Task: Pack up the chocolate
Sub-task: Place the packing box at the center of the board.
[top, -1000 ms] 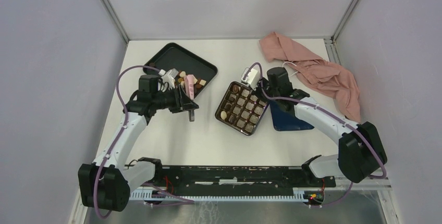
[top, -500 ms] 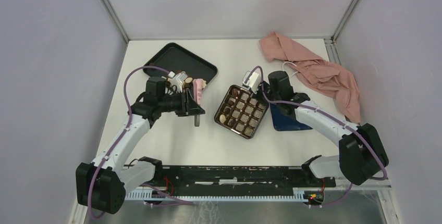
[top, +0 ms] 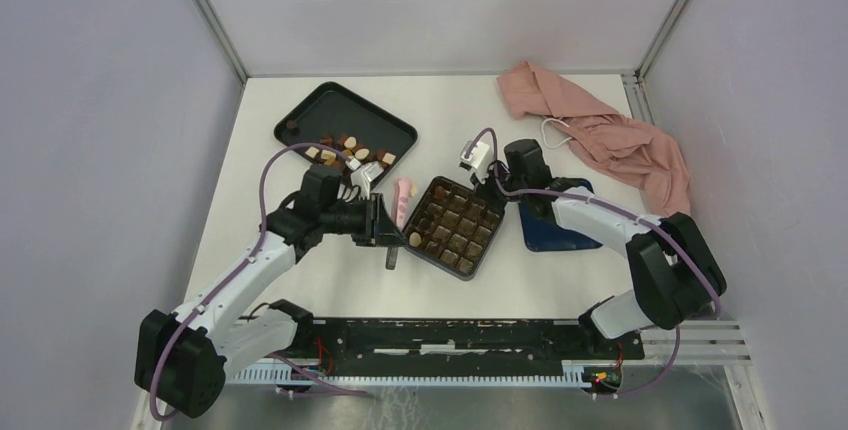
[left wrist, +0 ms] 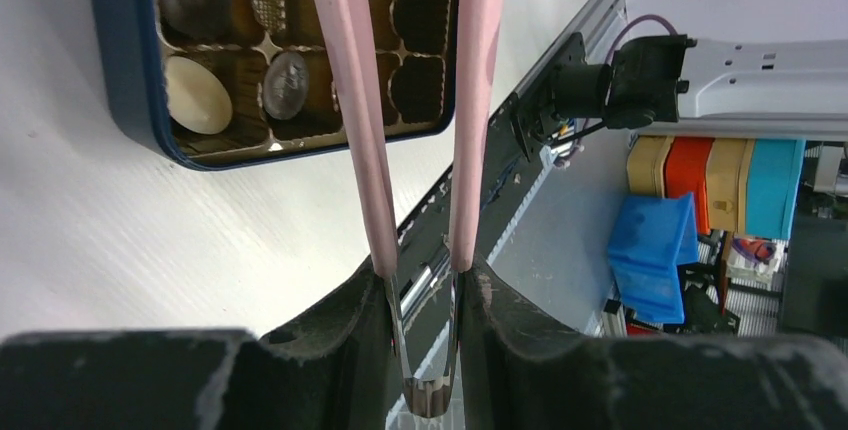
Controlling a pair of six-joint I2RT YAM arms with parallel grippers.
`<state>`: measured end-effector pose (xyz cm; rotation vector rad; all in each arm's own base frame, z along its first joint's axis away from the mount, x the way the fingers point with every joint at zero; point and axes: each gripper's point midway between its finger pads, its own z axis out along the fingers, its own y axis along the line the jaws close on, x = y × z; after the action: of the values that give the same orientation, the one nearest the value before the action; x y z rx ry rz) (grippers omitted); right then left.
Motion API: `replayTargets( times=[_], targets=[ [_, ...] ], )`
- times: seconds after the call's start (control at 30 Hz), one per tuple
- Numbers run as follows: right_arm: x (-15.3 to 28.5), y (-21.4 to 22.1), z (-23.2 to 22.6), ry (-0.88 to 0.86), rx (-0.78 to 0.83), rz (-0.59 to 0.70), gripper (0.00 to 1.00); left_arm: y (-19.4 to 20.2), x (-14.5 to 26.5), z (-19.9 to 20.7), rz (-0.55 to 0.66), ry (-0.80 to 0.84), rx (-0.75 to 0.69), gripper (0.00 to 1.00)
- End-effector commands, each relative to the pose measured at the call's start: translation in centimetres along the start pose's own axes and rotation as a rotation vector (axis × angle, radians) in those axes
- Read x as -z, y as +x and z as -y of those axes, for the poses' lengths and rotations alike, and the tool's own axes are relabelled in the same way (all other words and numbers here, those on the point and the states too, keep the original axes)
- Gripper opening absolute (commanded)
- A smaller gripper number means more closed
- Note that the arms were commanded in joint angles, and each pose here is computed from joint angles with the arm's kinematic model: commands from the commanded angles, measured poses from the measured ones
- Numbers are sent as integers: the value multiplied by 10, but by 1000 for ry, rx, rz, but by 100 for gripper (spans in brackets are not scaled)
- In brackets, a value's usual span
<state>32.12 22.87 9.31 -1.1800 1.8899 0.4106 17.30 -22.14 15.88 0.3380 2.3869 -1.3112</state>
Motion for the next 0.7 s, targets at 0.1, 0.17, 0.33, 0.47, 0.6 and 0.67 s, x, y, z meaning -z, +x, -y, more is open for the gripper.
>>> replayTargets(
  times=[0.1, 0.17, 0.33, 0.47, 0.6, 0.67],
  targets=[
    [-14, -13, -2, -29, -67, 39, 0, 8, -7, 13, 3, 0, 11, 3],
    [-17, -8, -2, -34, -79, 22, 1, 13, -12, 10, -19, -29, 18, 3],
    [-24, 2, -3, -47, -109, -12, 2, 32, -30, 8, -99, -101, 9, 3],
    [-25, 5, 3, -30, -144, -19, 2, 44, -40, -5, -160, -208, 6, 3],
    [-24, 9, 7, -26, -185, -17, 4, 48, -43, -15, -193, -284, -3, 3],
    [-24, 9, 5, -39, -190, -13, 6, 51, -46, -15, -215, -296, -8, 3]
  ],
)
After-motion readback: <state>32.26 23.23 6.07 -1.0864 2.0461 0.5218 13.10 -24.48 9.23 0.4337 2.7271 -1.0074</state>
